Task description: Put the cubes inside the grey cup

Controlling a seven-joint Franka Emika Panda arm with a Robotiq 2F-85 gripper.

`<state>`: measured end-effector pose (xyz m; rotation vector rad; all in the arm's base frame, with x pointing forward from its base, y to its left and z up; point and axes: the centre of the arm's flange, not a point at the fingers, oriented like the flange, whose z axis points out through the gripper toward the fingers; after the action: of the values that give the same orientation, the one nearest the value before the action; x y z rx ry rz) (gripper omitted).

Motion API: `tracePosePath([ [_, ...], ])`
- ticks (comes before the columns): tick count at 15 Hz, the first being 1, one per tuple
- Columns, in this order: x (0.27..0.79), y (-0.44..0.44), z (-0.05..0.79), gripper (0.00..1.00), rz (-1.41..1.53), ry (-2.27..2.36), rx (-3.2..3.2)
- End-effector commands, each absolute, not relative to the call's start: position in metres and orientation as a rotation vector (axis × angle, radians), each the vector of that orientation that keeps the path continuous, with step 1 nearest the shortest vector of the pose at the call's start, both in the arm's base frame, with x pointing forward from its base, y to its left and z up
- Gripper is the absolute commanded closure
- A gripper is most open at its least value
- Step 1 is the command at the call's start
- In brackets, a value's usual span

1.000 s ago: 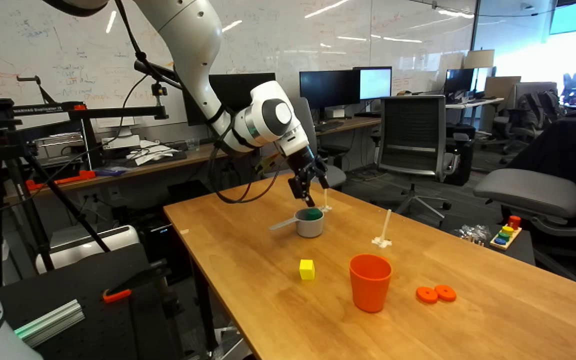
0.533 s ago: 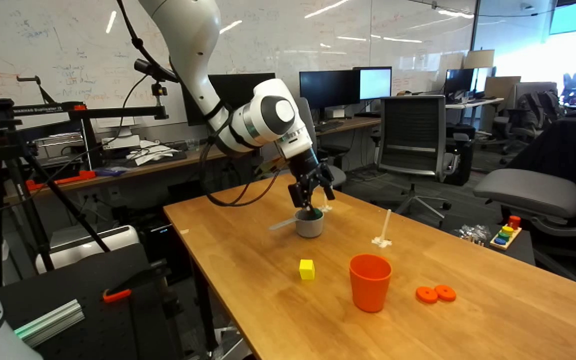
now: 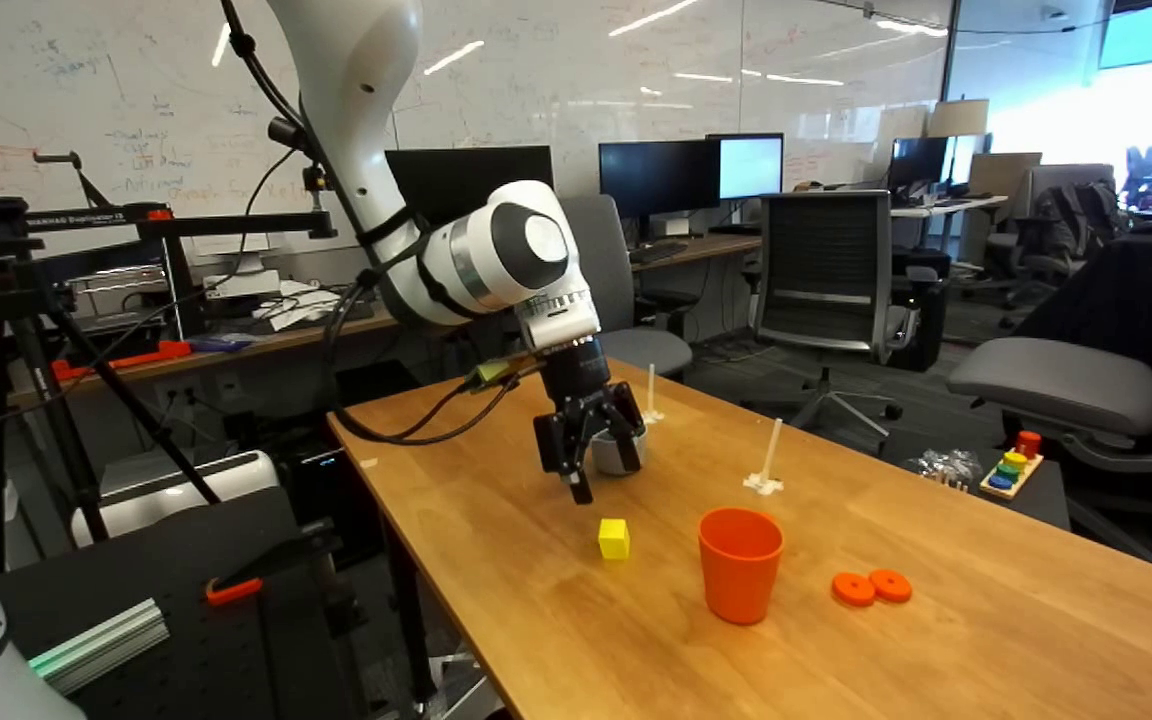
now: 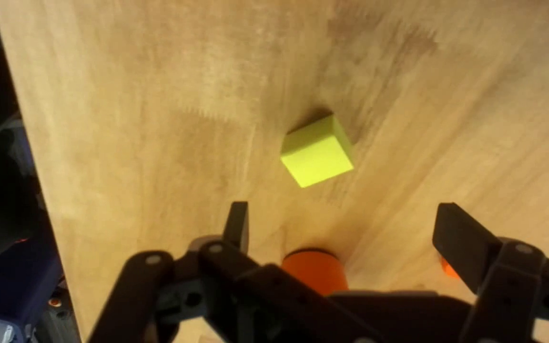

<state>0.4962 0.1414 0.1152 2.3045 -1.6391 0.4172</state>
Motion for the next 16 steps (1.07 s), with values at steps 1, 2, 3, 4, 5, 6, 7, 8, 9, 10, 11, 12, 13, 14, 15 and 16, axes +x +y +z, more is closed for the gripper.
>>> tracePosePath([
  [1, 0.469, 0.134, 0.115, 0.0, 0.347, -1.608, 2.336],
  [2, 0.466, 0.134, 0.11, 0.0, 0.326, -1.569, 2.356],
  [3, 0.464, 0.134, 0.103, 0.0, 0.264, -1.487, 2.411],
  [4, 0.462, 0.134, 0.098, 0.0, 0.224, -1.436, 2.459],
  [5, 0.461, 0.136, 0.091, 0.0, 0.192, -1.369, 2.487],
  [6, 0.462, 0.138, 0.087, 0.0, 0.167, -1.303, 2.516],
  [7, 0.464, 0.139, 0.085, 0.0, 0.153, -1.257, 2.53],
  [8, 0.467, 0.138, 0.083, 0.0, 0.142, -1.222, 2.539],
  [9, 0.47, 0.138, 0.082, 0.0, 0.14, -1.19, 2.546],
  [10, 0.473, 0.136, 0.08, 0.0, 0.134, -1.165, 2.556],
  [11, 0.476, 0.134, 0.08, 0.0, 0.135, -1.146, 2.561],
  [12, 0.481, 0.132, 0.08, 0.0, 0.145, -1.132, 2.563],
  [13, 0.485, 0.13, 0.079, 0.0, 0.15, -1.12, 2.57],
  [14, 0.492, 0.126, 0.078, 0.0, 0.158, -1.121, 2.568],
  [15, 0.496, 0.125, 0.076, 0.0, 0.165, -1.123, 2.567],
  [16, 0.5, 0.124, 0.073, 0.0, 0.174, -1.128, 2.565],
])
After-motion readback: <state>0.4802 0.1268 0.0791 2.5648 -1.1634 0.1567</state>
